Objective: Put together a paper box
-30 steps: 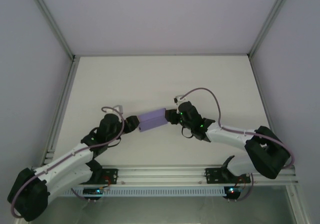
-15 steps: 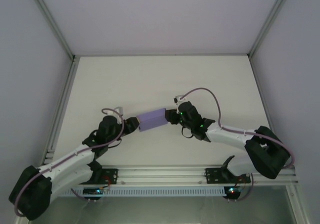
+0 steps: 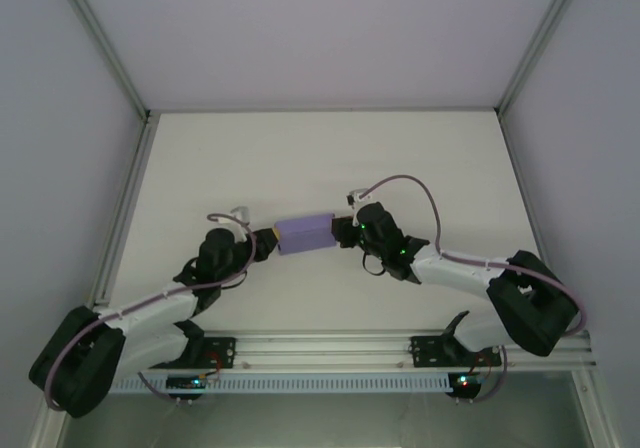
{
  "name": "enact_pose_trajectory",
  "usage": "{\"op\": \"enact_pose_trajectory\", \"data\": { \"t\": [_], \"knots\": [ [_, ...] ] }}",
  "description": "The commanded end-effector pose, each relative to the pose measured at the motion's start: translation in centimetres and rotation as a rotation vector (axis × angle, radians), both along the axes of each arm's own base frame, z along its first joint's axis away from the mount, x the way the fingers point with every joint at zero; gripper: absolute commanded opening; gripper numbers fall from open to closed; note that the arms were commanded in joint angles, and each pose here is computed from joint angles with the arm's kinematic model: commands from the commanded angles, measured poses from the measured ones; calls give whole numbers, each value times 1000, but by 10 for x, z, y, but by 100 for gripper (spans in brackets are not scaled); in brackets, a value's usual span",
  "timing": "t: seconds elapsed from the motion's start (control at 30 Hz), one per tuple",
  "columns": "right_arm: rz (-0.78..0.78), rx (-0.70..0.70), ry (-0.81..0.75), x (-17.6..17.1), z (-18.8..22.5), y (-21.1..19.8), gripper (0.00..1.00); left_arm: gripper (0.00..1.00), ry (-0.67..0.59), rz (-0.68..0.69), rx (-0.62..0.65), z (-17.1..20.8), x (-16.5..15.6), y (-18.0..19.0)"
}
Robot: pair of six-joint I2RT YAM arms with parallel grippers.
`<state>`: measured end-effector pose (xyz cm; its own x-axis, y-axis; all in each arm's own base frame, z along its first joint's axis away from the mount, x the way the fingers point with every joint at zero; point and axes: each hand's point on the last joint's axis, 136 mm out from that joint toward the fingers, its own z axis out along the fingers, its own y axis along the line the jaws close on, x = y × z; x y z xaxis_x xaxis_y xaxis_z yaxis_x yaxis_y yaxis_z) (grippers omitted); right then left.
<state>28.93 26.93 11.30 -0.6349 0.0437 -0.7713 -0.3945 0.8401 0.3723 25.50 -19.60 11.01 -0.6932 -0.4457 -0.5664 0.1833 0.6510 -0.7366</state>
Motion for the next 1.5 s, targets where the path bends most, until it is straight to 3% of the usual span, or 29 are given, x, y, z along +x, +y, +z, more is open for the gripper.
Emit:
{"op": "enact_pose_trajectory", "data": {
  "t": [0.0,0.2,0.27,0.3,0.43,0.5,0.53,0.57,0.77,0.9,1.07,1.27,1.3,1.37,1.47],
  "knots": [
    [35,-309,273,-48,-92,-43,24,20,167,-43,192,-52,-28,16],
    [77,-231,207,-31,-39,-15,38,63,39,-13,230,8,-5,15],
    [66,-209,156,-18,-12,-9,42,95,-20,11,235,37,4,16],
    [69,-193,131,-12,3,-5,45,100,-52,16,239,53,9,16],
    [213,-130,32,2,54,17,63,100,-94,81,316,106,24,27],
    [378,-119,-30,0,71,32,79,100,-66,152,389,120,32,43],
    [476,-128,-68,-2,75,38,98,100,-49,185,431,124,35,53],
    [544,-144,-102,-2,78,43,99,99,-35,213,460,126,39,62],
    [1086,-387,-238,-24,58,70,99,99,94,297,438,106,54,104],
    [1297,-564,-211,-34,32,79,99,100,142,350,414,88,50,129],
    [1396,-679,-141,-33,-6,89,99,100,180,391,360,63,37,142],
    [1303,-796,-150,-6,-28,96,85,100,227,385,360,43,25,144],
    [1289,-821,-165,-3,-29,95,80,100,232,384,361,41,25,144],
    [1247,-878,-214,5,-27,94,58,100,234,385,352,40,24,143],
    [1209,-917,-257,6,-24,90,51,100,233,371,333,37,24,139]
  ]
}}
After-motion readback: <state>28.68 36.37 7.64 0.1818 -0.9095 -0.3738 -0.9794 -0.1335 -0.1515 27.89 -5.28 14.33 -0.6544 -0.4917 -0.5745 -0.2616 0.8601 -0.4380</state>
